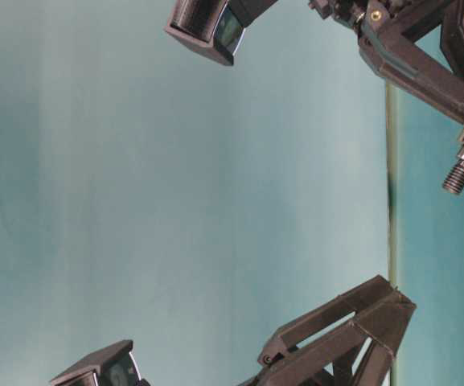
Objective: Insert the washer onto the shaft with both hands.
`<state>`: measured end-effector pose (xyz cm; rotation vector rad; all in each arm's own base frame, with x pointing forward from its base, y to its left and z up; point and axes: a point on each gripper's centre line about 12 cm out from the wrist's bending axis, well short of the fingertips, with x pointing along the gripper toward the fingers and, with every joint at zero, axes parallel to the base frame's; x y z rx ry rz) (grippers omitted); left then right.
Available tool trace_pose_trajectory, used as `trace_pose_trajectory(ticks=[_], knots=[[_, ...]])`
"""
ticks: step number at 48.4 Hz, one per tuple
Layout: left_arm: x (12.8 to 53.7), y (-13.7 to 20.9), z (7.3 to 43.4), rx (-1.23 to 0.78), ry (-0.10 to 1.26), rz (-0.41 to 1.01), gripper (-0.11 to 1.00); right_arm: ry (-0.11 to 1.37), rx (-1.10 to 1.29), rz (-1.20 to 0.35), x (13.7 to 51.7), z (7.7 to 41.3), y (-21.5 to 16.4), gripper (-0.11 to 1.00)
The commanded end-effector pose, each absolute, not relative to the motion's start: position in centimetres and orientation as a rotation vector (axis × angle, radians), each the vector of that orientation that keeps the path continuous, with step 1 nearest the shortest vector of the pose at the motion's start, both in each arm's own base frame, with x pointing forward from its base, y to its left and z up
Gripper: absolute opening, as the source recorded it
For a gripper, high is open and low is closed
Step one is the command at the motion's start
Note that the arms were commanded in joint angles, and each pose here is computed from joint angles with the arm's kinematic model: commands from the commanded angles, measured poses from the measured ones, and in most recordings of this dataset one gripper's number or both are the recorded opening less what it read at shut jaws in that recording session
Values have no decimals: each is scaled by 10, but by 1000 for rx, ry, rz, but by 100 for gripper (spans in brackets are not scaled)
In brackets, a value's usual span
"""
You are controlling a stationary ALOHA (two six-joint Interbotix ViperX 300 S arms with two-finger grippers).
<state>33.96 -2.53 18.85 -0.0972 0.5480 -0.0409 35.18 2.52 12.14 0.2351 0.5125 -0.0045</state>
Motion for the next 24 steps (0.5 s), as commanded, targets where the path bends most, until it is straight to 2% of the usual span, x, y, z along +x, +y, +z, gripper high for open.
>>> trace_pose_trajectory(ticks=[1, 24], knots=[[342, -25, 198, -102, 517, -41, 85, 484, 234, 2, 357, 129, 27, 0], [343, -25, 199, -105, 516, -40, 85, 481, 234, 4, 357, 130, 27, 0]])
